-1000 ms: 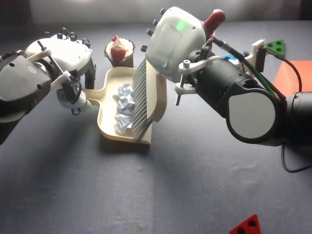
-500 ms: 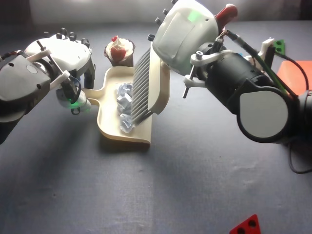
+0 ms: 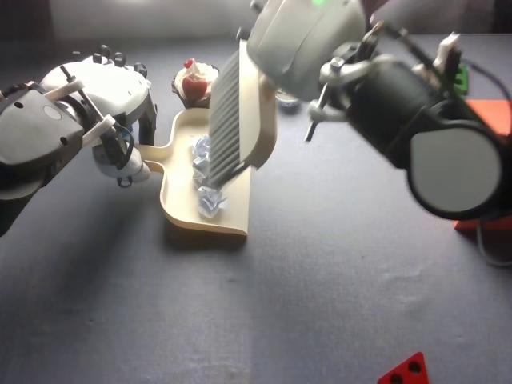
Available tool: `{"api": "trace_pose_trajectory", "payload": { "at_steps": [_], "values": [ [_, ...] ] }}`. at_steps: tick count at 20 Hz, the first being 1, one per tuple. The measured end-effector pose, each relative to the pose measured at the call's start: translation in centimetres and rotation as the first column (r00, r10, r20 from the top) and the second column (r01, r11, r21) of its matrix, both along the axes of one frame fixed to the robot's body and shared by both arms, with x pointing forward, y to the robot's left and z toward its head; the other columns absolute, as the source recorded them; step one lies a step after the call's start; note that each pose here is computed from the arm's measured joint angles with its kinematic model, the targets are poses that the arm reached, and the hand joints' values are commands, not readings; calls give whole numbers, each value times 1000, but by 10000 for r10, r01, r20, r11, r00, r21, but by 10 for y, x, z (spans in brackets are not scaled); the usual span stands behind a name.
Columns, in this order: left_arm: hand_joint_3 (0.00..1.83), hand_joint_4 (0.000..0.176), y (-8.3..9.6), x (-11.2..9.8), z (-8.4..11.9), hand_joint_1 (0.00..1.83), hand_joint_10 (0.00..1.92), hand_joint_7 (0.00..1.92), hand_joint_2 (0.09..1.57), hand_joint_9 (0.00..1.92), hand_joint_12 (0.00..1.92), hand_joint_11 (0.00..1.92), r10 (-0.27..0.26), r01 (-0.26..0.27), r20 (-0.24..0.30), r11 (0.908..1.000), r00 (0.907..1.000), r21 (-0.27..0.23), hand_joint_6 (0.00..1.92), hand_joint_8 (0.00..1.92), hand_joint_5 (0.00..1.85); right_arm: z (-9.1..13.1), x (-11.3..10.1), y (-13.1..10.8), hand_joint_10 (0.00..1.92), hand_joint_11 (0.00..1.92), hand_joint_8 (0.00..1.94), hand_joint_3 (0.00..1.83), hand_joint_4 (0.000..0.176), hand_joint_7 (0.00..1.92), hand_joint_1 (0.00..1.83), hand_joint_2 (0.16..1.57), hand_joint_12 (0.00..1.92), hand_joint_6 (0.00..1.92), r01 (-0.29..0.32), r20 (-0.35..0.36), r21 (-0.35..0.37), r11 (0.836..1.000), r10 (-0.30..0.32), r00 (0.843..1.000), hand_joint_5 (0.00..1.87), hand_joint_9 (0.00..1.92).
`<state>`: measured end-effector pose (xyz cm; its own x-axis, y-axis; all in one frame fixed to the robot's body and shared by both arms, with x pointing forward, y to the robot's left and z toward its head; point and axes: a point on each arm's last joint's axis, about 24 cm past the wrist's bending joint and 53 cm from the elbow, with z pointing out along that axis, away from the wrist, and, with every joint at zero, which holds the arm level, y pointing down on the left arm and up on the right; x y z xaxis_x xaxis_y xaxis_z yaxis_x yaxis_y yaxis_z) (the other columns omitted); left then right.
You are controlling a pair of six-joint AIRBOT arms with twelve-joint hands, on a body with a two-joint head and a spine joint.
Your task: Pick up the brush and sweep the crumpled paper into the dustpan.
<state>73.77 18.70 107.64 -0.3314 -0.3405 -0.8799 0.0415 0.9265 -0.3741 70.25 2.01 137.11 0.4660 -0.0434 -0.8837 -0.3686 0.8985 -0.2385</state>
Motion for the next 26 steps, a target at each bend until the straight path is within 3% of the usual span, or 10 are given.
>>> {"api": "trace_pose_trajectory", "payload": {
  "at_steps": [8, 10, 12, 14, 19, 20, 22, 24, 25, 26],
  "values": [
    [1, 0, -1, 2, 5, 1134, 4, 276, 1070, 127, 278, 0, 38, -38, 113, 10000, 9999, -24, 814, 1, 1080, -36, -8, -67, 1921, 1308, 1941, 0, 83, 923, 1516, 1179, 1921, 1921, 821, -768, -1087, 9907, -908, 9929, 941, 1228],
    [1, 69, -1, 2, 5, 1083, 1, 255, 1079, 128, 309, 0, 36, -36, 120, 10000, 9999, -19, 865, 3, 1048, -38, -11, -74, 1921, 1311, 1941, 0, 81, 930, 1514, 1179, 1921, 1921, 975, -621, -1391, 9855, -1069, 9923, 929, 1227],
    [0, 72, 0, 2, 5, 979, 4, 210, 1050, 103, 414, 0, 51, -50, 117, 10000, 9999, -28, 105, 3, 760, -42, -15, -72, 1921, 1313, 1941, 2, 71, 892, 1514, 1192, 1921, 1921, 949, -762, -1607, 9824, -1082, 9912, 919, 1210],
    [0, 131, 0, 2, 6, 929, 7, 206, 999, 142, 468, 0, 47, -47, 125, 10000, 9999, -20, 5, 1, 583, -50, -18, -68, 1921, 1322, 1941, 0, 67, 920, 1515, 1179, 1921, 1921, 893, -1093, -1744, 9806, -1094, 9880, 927, 1222],
    [0, 148, 0, 2, 6, 970, 4, 179, 926, 156, 461, 0, 66, -66, 133, 10000, 9999, -22, 1, 1, 398, -63, -29, -58, 1921, 1329, 1941, 0, 45, 999, 1451, 1141, 1921, 1921, 710, -1486, -2175, 9735, -1049, 9833, 955, 1243],
    [0, 150, 0, 2, 6, 956, 5, 180, 925, 163, 476, 0, 71, -71, 133, 10000, 9999, -24, 6, 1, 412, -67, -29, -58, 1921, 1331, 1941, 0, 0, 1063, 1220, 1125, 1921, 1215, 743, -1655, -2268, 9711, -1136, 9797, 957, 1247],
    [2, 153, 0, 3, 6, 940, 0, 158, 941, 142, 416, 0, 85, -85, 141, 10000, 9999, -25, 0, 1, 389, -76, -32, -59, 1921, 1287, 1941, 0, 0, 1054, 1190, 1027, 1921, 629, 862, -2086, -2404, 9668, -1382, 9682, 1189, 1183],
    [3, 154, 0, 2, 6, 931, 0, 172, 948, 124, 383, 0, 80, -79, 149, 10000, 9999, -37, 1, 3, 402, -80, -42, -57, 1921, 1038, 1941, 0, 19, 787, 990, 815, 1921, 1884, 909, -2226, -2603, 9612, -1514, 9631, 697, 872],
    [3, 154, -1, 1, 6, 931, 0, 172, 948, 124, 383, 0, 71, -71, 145, 10000, 9999, -46, 1, 3, 402, -82, -47, -55, 1921, 1038, 1941, 0, 19, 787, 990, 815, 1921, 1884, 850, -2284, -2635, 9609, -1477, 9623, 697, 872],
    [1, 143, -2, -1, 8, 939, 2, 190, 948, 131, 350, 0, 37, -35, 136, 9999, 9999, -113, 11, 4, 466, -85, -54, -51, 1921, 725, 1941, 0, 71, 542, 991, 776, 1921, 1920, 744, -2418, -2722, 9594, -1431, 9597, 543, 570]
  ]
}}
